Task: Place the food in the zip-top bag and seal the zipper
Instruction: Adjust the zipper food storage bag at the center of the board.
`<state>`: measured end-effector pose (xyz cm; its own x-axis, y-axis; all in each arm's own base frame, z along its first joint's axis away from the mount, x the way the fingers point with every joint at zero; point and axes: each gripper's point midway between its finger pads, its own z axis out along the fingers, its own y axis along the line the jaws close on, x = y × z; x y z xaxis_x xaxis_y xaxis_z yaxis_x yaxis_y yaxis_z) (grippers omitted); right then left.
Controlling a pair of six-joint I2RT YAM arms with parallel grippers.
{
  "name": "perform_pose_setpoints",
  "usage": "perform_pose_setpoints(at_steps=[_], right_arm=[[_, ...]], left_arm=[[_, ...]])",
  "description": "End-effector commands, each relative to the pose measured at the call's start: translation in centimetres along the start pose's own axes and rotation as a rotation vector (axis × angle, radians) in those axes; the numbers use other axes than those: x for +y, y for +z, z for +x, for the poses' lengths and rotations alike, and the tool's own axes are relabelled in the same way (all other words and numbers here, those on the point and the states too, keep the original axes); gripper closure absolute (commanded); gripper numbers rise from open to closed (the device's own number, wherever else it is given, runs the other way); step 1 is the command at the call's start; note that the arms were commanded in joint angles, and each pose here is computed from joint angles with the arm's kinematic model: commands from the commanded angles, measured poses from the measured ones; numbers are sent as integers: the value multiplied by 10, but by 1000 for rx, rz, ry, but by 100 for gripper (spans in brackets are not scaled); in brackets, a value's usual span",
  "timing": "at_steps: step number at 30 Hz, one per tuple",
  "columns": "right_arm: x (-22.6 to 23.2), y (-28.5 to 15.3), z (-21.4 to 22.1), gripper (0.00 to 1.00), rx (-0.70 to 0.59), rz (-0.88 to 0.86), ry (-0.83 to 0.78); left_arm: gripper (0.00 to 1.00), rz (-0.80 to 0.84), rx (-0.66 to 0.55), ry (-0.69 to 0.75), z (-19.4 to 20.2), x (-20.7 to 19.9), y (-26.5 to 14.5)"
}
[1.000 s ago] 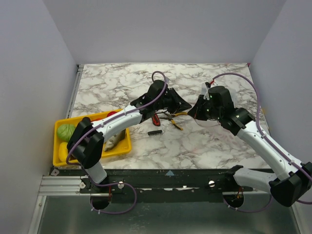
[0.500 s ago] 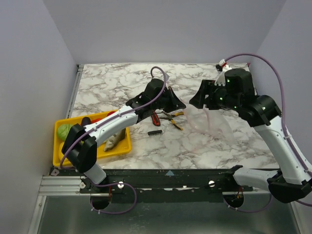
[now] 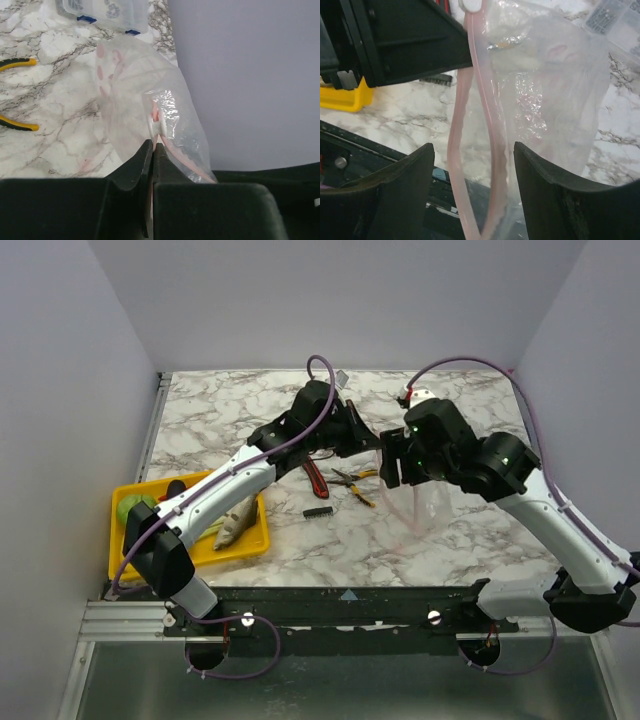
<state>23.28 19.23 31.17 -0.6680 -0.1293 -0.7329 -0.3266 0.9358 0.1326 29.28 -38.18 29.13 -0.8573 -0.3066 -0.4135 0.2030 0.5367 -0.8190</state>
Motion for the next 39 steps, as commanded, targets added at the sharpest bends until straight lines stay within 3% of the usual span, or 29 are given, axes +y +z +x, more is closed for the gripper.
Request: perform_pose_setpoints(at_steps=[1, 7, 17, 19, 21, 22, 23, 25, 28, 30, 33, 39], right_arm=[[-15, -6, -1, 33, -41, 197, -20], [-45, -6, -6, 37, -68, 409, -57], [-33, 4, -5, 54, -71, 344, -118], [-36, 5, -5, 68, -73, 365, -119], [-37, 5, -6, 92, -83, 373, -109], [-35, 5, -7, 99, -94, 361, -97], [-33, 5, -7, 100, -102, 346, -87], [-26, 5, -9, 100, -135, 291, -55], [-21, 9, -6, 100, -160, 249, -23], [-19, 13, -3, 100, -167, 236, -10], [-21, 19, 1, 100, -165, 253, 2], [-32, 23, 5, 100, -165, 322, 9]], left_arm=[[100, -35, 46, -20, 6, 2, -1], [100, -75, 43, -2, 4, 7, -1], [100, -85, 46, -12, 5, 9, 1], [100, -84, 53, -11, 6, 9, 1], [100, -76, 58, 2, 6, 8, 0], [100, -59, 69, 12, 7, 6, -1], [98, -28, 85, 25, 9, 2, -3], [85, 56, 98, 47, 13, -5, -9], [52, 156, 80, 67, 19, -8, -19], [40, 203, 79, 91, 22, -11, -28], [30, 238, 116, 135, 32, -12, -35], [22, 272, 90, 266, 46, -2, -61]])
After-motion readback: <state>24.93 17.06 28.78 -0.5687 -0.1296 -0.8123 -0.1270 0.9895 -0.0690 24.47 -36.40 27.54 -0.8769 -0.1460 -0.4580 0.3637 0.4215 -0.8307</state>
